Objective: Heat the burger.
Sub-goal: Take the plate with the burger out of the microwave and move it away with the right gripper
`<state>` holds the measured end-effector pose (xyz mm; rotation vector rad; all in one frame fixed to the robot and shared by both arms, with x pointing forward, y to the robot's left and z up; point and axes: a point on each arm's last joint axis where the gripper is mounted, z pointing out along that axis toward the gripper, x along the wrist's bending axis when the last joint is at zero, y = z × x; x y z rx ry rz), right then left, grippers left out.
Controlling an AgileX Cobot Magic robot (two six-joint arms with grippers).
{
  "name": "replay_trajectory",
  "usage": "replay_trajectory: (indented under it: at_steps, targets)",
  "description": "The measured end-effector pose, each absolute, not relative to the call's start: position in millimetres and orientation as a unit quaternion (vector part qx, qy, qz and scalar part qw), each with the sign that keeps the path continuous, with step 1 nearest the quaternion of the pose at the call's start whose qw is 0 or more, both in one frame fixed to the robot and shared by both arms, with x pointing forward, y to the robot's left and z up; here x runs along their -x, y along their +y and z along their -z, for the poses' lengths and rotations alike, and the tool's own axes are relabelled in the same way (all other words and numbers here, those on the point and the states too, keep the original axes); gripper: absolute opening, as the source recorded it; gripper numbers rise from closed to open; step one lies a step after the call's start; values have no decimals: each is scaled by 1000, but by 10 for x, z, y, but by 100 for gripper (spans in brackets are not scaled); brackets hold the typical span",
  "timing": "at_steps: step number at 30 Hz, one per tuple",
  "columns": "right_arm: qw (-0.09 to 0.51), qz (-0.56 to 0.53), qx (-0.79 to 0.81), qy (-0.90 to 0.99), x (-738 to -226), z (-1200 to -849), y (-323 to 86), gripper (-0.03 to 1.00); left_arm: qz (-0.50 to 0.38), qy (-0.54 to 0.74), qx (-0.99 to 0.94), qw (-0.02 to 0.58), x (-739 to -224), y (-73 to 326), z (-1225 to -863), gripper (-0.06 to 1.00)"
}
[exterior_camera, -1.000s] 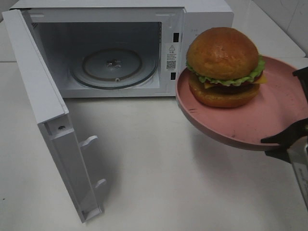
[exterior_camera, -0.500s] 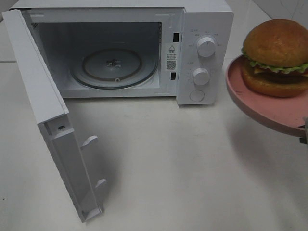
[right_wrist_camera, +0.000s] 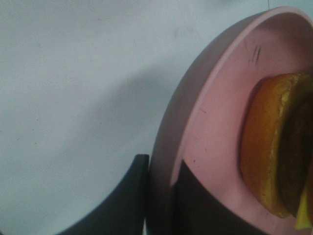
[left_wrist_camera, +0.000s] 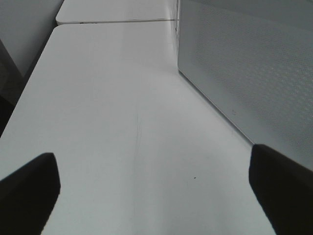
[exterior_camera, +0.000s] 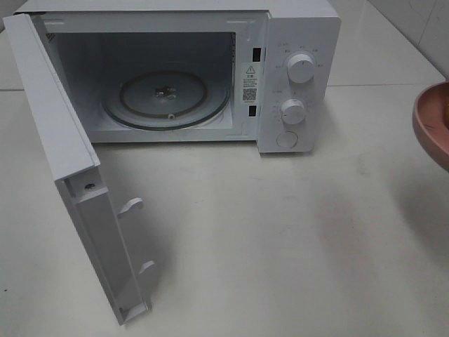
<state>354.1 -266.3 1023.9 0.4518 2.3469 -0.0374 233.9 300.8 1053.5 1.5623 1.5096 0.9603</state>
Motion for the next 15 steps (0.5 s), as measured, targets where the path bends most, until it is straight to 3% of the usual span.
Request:
replay_trajectory:
  at_steps: [15]
  targets:
    - [371,47,-330,866,-3495,-10247,-2818,10,-375,589,-610,374,-2339,3008,-10535,99]
